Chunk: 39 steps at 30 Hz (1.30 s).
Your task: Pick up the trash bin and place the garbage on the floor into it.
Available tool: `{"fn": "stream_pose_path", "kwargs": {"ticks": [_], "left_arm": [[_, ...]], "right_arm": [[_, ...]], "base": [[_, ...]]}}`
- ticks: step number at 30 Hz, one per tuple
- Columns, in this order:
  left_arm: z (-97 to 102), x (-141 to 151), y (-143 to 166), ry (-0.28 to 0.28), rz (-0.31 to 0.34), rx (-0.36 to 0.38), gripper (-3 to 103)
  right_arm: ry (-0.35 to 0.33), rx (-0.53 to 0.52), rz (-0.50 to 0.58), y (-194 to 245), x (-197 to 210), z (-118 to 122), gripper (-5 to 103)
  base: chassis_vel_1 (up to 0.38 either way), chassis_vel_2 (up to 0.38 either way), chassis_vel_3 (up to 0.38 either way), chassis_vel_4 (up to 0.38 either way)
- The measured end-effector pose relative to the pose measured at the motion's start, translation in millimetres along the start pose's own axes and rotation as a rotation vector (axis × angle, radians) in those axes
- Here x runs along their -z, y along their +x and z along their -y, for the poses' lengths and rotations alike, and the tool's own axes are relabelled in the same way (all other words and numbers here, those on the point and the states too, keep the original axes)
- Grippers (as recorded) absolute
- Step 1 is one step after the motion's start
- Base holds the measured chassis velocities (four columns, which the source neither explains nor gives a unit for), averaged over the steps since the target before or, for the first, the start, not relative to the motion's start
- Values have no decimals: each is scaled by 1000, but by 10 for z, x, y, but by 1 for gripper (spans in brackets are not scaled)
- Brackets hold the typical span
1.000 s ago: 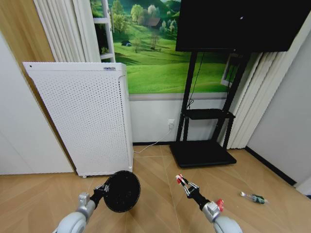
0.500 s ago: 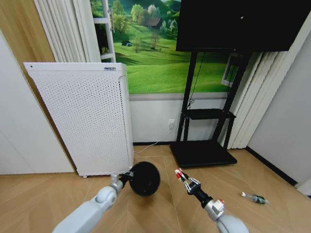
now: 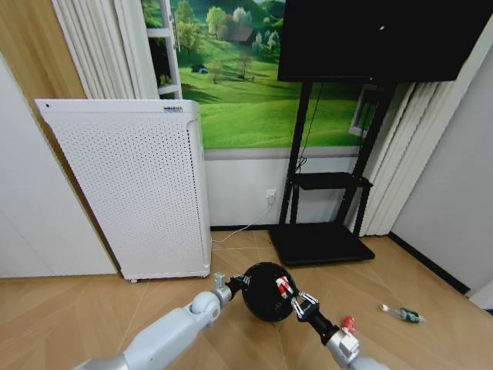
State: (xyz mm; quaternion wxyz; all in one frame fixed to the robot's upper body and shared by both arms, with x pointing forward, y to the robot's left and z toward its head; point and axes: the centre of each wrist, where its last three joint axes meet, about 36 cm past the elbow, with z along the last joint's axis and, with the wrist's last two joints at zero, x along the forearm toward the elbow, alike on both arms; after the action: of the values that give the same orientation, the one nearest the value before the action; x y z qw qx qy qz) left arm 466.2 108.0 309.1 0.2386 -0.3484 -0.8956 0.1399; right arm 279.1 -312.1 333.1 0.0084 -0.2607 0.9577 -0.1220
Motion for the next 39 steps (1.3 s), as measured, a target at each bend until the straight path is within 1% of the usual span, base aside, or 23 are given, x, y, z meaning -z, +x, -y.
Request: {"fn": "stream_pose_path", "kwargs": {"ticks": [4,6,9,10,13,14,16,17,20,21,22,23,24,26,27,29,30,32,33,34,36,38,39], "left_arm": [[68,-55,69,13,-8,-16,6],[54,-65,82,7,-11,-12,6],[31,-49,88,4,-7,-6,6],[31,-49,88,4,-7,-6,6],[11,-39,84,5,-4,0,6],[11,-39,84,5,-4,0,6],[0,-47,80,6,0,12,6],[0,-47,80,6,0,12,6],[-67,-24,126,19,14,59,6],[-67,-24,126,19,14,59,6],[-106,-5,168,26,18,84,6],[-159,28,228,37,21,121,6],[-159,28,228,37,21,121,6],[-345,135,489,88,50,231,6],[-345,135,489,88,50,231,6],[-487,191,794,138,78,308,6],[-487,191,794,138,78,308,6],[-561,187,1234,161,90,367,6],[-556,189,1436,157,94,382,6],[-556,189,1436,157,94,382,6],[-519,229,1726,128,98,399,6],[-514,243,1772,117,96,403,6],[-499,274,1880,87,94,418,6]], "right_arm": [[10,49,-2,33,-37,-25,12],[7,50,1,30,-44,-43,16],[-7,49,8,17,-44,-83,32],[-7,49,8,17,-44,-83,32],[-16,57,10,30,-37,-104,48],[-16,57,10,30,-37,-104,48],[-22,51,13,31,-39,-112,59],[-22,51,13,31,-39,-112,59],[-41,2,17,38,-38,-119,75],[-41,2,17,38,-38,-119,75],[-52,-26,16,41,-25,-117,80],[-62,-56,16,41,-13,-110,80],[-62,-56,16,41,-13,-110,80],[-90,-111,19,55,20,-47,96],[-90,-111,19,55,20,-47,96],[-109,-139,21,88,50,50,98],[-109,-139,21,88,50,50,98],[-105,-159,20,126,65,158,100],[-104,-167,18,141,69,196,100],[-104,-167,18,141,69,196,100],[-104,-199,1,240,64,217,100],[-105,-212,-7,293,56,192,100],[-115,-242,-22,412,30,112,100]], "base": [[0,0,0,0],[0,0,0,0],[0,0,0,0],[0,0,0,0],[0,0,0,0],[0,0,0,0],[0,0,0,0],[0,0,0,0],[0,0,0,0],[0,0,0,0],[0,0,0,0],[0,0,0,0],[0,0,0,0],[0,0,0,0],[0,0,0,0],[0,0,0,0],[0,0,0,0],[0,0,0,0],[0,0,0,0],[0,0,0,0],[0,0,0,0],[0,0,0,0],[0,0,0,0]]}}
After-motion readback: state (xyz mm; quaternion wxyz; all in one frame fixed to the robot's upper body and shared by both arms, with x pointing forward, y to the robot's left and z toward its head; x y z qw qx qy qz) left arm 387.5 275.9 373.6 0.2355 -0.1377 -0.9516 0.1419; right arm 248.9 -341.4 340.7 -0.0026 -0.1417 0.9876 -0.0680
